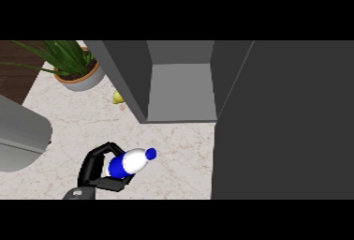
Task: Pick up the bottled water, place it into the cabinet and close the cabinet
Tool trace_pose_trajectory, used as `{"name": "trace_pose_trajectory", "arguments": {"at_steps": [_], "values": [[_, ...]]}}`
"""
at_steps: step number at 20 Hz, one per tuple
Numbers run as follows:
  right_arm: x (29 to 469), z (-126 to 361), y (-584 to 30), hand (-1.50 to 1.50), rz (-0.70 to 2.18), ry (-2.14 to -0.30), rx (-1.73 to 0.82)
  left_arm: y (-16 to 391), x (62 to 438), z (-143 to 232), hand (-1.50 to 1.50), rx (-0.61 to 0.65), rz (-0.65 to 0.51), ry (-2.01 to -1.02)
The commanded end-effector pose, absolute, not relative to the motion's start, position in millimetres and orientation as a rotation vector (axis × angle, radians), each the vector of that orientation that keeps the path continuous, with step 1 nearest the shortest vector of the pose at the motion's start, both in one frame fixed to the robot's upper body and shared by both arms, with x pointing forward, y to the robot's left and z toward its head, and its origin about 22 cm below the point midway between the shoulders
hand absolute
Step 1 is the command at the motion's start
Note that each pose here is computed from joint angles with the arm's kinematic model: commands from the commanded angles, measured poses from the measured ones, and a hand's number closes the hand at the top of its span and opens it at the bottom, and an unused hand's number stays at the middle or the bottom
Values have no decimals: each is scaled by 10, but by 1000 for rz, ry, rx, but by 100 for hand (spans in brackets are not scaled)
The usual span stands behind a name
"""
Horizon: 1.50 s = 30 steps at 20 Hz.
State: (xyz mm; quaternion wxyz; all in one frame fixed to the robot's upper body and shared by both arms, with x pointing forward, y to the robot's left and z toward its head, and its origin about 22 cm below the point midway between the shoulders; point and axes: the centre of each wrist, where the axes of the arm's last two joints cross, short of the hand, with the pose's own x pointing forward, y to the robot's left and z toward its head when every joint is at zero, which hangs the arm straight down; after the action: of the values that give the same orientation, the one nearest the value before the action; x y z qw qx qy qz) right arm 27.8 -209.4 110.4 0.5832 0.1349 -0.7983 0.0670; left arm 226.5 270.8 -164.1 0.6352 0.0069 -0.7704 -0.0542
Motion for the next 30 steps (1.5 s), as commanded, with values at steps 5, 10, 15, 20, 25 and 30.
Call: {"name": "trace_pose_trajectory", "arguments": {"at_steps": [5, 10, 15, 20, 25, 30], "values": [[214, 1452, -2126, -150, 188, -1906, 306, 2145, 2362, -1629, 150, -109, -102, -1780], [203, 1515, -2169, -150, 178, -1918, 302, 1886, 2564, -1329, 150, -191, -92, -1774], [229, 1469, -2196, -150, 198, -1911, 295, 1547, 2972, -828, 150, -165, -76, -1786], [279, 1233, -2270, -150, 151, -1912, 272, 1114, 3109, -454, 150, -174, -73, -1742], [212, 1374, -2243, -150, 166, -1919, 293, 932, 3267, -273, 150, -113, -63, -1733], [165, 1340, -2248, -150, 151, -1941, 270, 849, 3508, -107, 150, -32, -71, -1692]]}}
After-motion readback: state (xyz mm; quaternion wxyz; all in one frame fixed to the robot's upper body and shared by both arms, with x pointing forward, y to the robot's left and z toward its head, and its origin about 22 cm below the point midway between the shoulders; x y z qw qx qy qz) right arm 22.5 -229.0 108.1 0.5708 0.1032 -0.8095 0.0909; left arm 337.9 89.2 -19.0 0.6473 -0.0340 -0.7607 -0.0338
